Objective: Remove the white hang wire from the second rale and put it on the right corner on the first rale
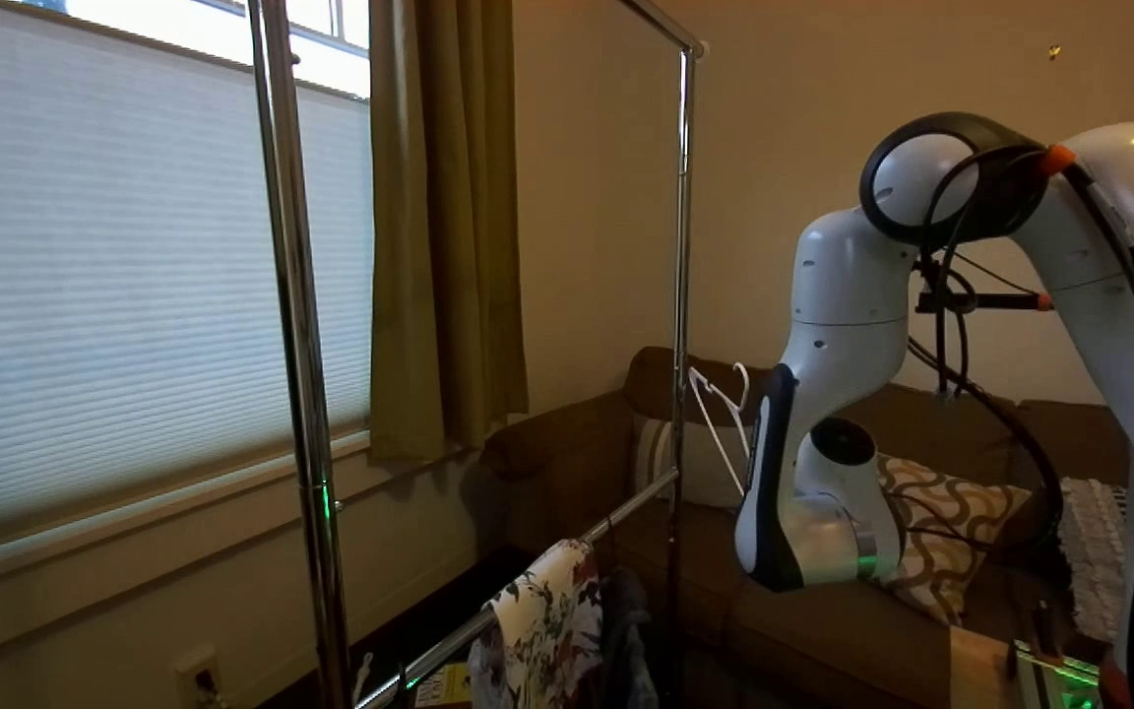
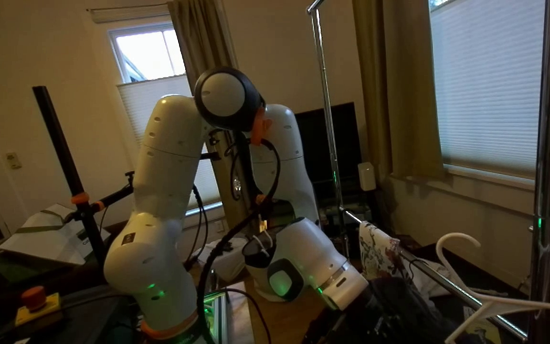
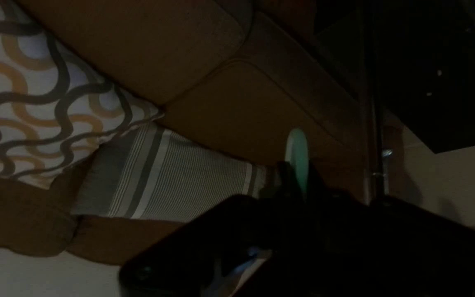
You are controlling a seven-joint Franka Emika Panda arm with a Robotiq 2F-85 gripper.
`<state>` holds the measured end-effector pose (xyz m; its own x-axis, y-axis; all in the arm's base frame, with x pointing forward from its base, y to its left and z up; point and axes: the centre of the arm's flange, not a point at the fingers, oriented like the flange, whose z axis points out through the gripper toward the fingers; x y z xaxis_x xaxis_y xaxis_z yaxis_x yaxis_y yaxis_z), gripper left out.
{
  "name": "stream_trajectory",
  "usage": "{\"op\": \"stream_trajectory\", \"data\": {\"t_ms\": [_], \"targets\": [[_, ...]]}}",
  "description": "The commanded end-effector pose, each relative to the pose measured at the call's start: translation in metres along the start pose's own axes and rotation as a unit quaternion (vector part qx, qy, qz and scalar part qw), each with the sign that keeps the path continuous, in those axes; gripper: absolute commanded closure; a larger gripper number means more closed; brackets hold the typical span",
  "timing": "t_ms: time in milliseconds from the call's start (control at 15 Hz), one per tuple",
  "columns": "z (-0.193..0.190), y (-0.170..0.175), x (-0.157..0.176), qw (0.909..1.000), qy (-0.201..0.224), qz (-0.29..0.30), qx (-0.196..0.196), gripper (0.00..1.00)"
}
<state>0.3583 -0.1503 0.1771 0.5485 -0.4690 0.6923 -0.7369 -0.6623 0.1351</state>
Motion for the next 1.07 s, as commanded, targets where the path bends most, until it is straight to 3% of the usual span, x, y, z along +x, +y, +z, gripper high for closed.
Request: {"op": "stream_trajectory", "data": {"t_ms": [0,400,533,600,800,867,1000], "targets": [[-0.055,0.057,0.034,0.9993,0.025,-0.024,-0.018,0.98],[-0.087,0.087,0.089,0.9969,0.029,-0.062,-0.038,0.98],[-0.083,0.094,0.097,0.9984,0.034,-0.021,-0.039,0.98],[-0.05,0.07,0.097,0.9972,0.042,-0.044,-0.044,0.92],[-0.062,0.08,0.105,0.9977,0.048,-0.024,-0.041,0.92],[-0.066,0.074,0.106,0.9971,0.052,-0.034,-0.042,0.98],[-0.092,0.096,0.128,0.9952,0.075,-0.063,0.006,0.98]]}}
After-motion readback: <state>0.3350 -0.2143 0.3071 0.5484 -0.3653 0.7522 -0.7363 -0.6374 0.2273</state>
